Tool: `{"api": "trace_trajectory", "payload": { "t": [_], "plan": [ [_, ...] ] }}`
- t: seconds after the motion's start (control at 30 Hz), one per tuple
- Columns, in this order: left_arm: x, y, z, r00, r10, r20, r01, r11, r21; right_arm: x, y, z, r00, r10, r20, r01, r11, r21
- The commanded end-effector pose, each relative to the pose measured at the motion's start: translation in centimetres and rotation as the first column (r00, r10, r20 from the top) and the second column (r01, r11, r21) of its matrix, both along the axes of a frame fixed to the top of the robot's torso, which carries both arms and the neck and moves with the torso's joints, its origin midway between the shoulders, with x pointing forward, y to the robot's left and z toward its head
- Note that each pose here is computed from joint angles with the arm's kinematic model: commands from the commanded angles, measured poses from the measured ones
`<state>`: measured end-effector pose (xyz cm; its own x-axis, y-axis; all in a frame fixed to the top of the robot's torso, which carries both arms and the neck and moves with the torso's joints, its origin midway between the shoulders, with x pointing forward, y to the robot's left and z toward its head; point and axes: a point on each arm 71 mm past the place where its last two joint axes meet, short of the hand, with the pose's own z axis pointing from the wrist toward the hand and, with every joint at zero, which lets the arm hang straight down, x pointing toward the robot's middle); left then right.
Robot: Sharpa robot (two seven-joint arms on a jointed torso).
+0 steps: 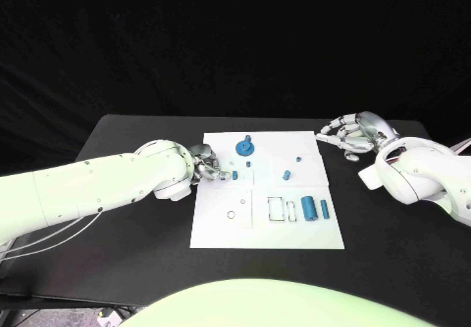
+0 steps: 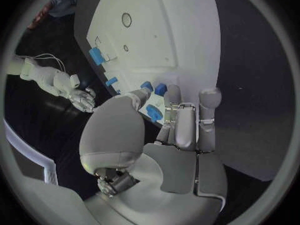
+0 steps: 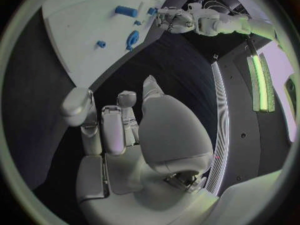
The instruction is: Assemble the parts on the task board
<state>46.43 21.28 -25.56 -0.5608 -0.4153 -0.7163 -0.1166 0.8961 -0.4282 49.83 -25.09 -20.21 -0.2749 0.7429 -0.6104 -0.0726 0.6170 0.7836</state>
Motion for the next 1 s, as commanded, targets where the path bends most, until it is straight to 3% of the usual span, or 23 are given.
{"api": "trace_trajectory", "payload": {
  "t": [0.03, 1.0],
  "plan": [
    [-0.03, -0.21, -0.03, 1.0, -0.006, -0.005, 0.006, 1.0, -0.002, -0.03, 0.09, 0.0, 1.0, 0.004, 0.001, -0.004, 1.0, 0.0],
    [0.09, -0.46, -0.33, 1.0, -0.01, -0.025, 0.01, 1.0, -0.003, -0.05, 0.06, 0.0, 1.0, 0.003, 0.001, -0.003, 1.0, -0.001]
  ]
}}
